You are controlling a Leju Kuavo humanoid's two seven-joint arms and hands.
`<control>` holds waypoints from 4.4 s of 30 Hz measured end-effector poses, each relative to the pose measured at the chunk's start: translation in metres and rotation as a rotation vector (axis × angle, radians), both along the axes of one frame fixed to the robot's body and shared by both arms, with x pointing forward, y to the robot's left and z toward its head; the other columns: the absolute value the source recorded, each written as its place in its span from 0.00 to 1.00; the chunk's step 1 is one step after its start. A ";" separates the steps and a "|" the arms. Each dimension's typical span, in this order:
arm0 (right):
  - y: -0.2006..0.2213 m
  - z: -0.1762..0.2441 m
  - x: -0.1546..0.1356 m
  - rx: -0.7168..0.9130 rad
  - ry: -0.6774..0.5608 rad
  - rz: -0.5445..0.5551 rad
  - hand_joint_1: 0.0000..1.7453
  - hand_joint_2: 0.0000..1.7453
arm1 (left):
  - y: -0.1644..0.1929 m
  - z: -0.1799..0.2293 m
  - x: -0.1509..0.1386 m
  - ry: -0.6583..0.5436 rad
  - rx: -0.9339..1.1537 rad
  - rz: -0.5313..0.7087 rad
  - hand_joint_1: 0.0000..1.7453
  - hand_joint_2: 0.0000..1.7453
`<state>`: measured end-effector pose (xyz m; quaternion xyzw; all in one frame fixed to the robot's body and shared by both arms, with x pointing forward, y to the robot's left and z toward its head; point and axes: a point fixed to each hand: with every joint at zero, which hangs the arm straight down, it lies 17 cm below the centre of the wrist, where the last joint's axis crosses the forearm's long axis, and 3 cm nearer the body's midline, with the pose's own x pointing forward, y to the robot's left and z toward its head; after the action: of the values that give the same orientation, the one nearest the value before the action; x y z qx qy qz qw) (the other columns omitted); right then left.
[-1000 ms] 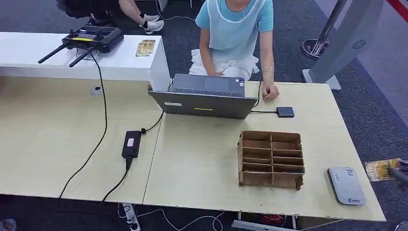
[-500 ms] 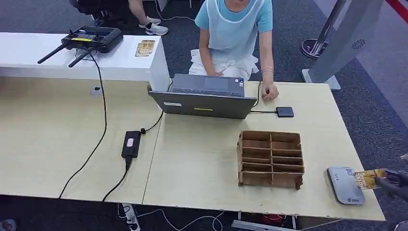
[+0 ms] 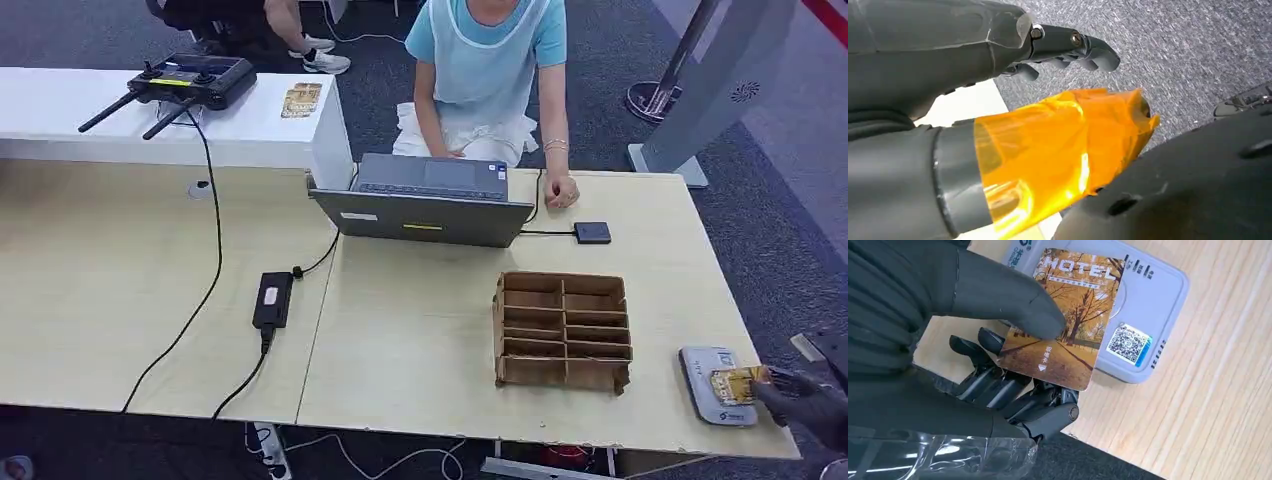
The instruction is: Pass the card to the sensor for recognition and then transmit it.
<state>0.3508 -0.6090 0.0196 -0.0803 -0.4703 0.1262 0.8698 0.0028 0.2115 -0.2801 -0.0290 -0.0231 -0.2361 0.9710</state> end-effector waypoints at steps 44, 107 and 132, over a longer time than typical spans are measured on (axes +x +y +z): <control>-0.008 0.019 0.035 -0.064 -0.094 -0.057 1.00 1.00 | 0.000 0.000 0.001 0.001 0.000 0.004 0.00 0.00; 0.363 0.395 0.302 -1.331 -0.905 0.403 1.00 1.00 | -0.009 0.002 0.007 0.010 -0.005 -0.057 0.00 0.00; 0.381 0.353 0.306 -1.482 -0.851 0.494 1.00 1.00 | -0.002 0.001 0.006 0.008 0.002 -0.102 0.00 0.00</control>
<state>0.6571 -0.2275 0.3731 -0.5588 -0.5549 0.5417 0.2938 0.0090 0.2094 -0.2791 -0.0299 -0.0175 -0.2854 0.9578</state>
